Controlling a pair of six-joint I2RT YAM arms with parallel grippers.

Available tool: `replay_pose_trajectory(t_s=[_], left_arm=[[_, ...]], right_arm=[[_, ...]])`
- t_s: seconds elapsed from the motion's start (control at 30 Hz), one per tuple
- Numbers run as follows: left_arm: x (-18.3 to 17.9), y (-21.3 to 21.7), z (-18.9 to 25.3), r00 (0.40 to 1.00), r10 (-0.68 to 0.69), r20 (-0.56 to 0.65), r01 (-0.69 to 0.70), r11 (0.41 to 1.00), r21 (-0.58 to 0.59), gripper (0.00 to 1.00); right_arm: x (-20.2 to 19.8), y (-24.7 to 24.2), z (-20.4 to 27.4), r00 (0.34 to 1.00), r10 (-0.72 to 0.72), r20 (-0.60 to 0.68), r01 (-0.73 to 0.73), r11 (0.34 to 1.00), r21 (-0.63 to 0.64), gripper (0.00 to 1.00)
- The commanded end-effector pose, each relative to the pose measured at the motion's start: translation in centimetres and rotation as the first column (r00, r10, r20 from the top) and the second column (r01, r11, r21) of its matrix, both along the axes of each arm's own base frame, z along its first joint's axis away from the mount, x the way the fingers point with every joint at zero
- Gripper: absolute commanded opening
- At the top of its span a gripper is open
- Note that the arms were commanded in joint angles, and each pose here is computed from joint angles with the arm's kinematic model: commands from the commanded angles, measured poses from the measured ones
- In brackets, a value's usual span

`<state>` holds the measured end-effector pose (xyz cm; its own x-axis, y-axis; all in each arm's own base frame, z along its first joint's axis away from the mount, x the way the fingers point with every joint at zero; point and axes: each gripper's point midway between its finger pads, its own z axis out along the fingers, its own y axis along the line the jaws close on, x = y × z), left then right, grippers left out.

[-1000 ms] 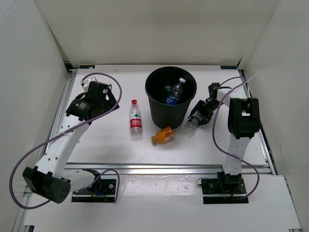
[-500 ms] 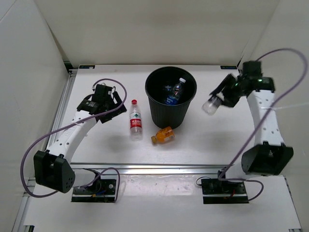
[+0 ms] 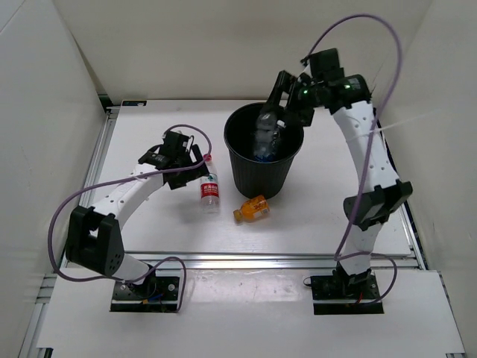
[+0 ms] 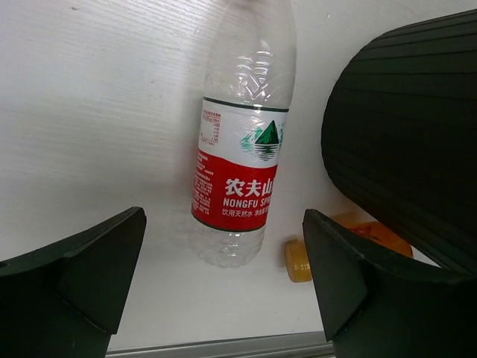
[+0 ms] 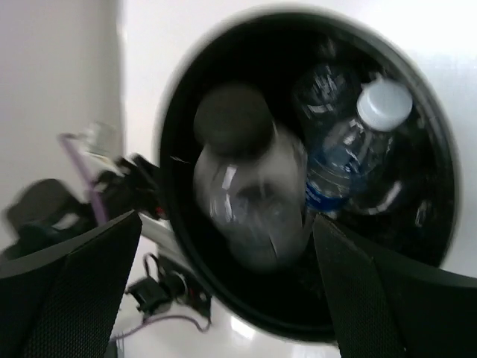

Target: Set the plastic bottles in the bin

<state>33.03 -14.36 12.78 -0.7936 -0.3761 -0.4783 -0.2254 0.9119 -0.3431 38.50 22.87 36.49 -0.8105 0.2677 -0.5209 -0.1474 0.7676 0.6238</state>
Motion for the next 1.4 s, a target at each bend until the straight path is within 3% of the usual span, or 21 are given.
replay_pose_trajectory(t_s=[0.0, 0.17, 0.5, 0.63, 0.73, 0.8, 0.87, 0.97, 1.07, 1.1, 1.13, 1.23, 1.3, 1.33, 1.37], left_arm=[[0.8, -0.8, 0.3, 0.999, -0.022, 0.034, 0.023, 1.000, -0.018, 0.97], [1.5, -2.3, -1.0, 0.998, -0.059, 0.018, 0.060, 0.997, -0.050, 0.99], [3.1, -4.3, -6.0, 0.989, -0.098, -0.109, 0.092, 0.994, -0.057, 0.96], [2.6, -4.7, -8.7, 0.976, -0.114, -0.186, 0.104, 0.992, -0.065, 0.82], [1.9, -4.3, -9.0, 0.972, -0.125, -0.199, 0.113, 0.991, -0.069, 0.54], [1.0, -3.3, -8.8, 0.975, -0.094, -0.202, 0.087, 0.995, -0.039, 0.42], [1.1, -1.0, -6.3, 0.986, -0.010, -0.167, 0.008, 1.000, -0.009, 0.35], [2.8, 1.1, -0.2, 0.998, 0.061, -0.035, -0.061, 0.998, 0.011, 0.38], [5.4, 2.4, 9.1, 0.979, 0.130, 0.155, -0.134, 0.991, 0.013, 0.43], [6.8, 2.2, 15.1, 0.948, 0.146, 0.282, -0.140, 0.989, -0.039, 0.44], [7.3, 2.1, 17.9, 0.929, 0.152, 0.339, -0.137, 0.988, -0.068, 0.46], [8.9, -0.9, 27.6, 0.835, 0.116, 0.538, -0.039, 0.987, -0.153, 0.55], [10.4, -4.7, 28.7, 0.825, 0.000, 0.565, 0.094, 0.986, -0.138, 0.56], [10.4, -5.7, 31.3, 0.790, -0.020, 0.612, 0.139, 0.979, -0.147, 0.56], [11.6, -7.3, 29.9, 0.802, -0.057, 0.595, 0.166, 0.977, -0.131, 0.56]], right_arm=[[-2.8, -0.8, -1.0, 0.997, 0.018, -0.069, -0.023, 0.997, -0.074, 1.00], [-5.1, -6.2, 2.6, 0.991, -0.070, 0.112, 0.080, 0.993, -0.089, 1.00], [-7.8, -6.8, 1.7, 0.999, -0.012, 0.049, 0.014, 0.998, -0.054, 1.00], [-8.0, -7.2, 2.7, 0.996, -0.001, 0.088, 0.005, 0.999, -0.050, 1.00], [-7.9, -8.0, 2.9, 0.994, -0.010, 0.107, 0.017, 0.998, -0.061, 1.00], [-8.1, -8.0, 2.4, 0.996, -0.010, 0.094, 0.016, 0.998, -0.064, 1.00], [-8.0, -8.4, 2.0, 0.996, -0.020, 0.088, 0.026, 0.998, -0.065, 1.00], [-7.9, -8.0, 1.4, 0.997, -0.011, 0.074, 0.015, 0.999, -0.047, 1.00], [-7.9, -7.8, 0.3, 0.999, -0.010, 0.046, 0.012, 0.999, -0.040, 1.00], [-8.0, -7.8, -0.1, 0.999, -0.010, 0.036, 0.011, 0.999, -0.042, 1.00], [-8.0, -7.8, -0.5, 1.000, -0.010, 0.022, 0.011, 0.999, -0.044, 1.00], [-7.9, -7.8, -0.6, 0.999, -0.010, 0.033, 0.011, 0.999, -0.042, 1.00], [-7.9, -7.8, -0.9, 1.000, -0.010, 0.024, 0.011, 0.999, -0.044, 1.00], [-7.9, -7.8, -0.9, 1.000, -0.010, 0.024, 0.011, 0.999, -0.044, 1.00], [-7.9, -7.8, -0.5, 0.999, -0.010, 0.036, 0.011, 0.999, -0.042, 1.00]])
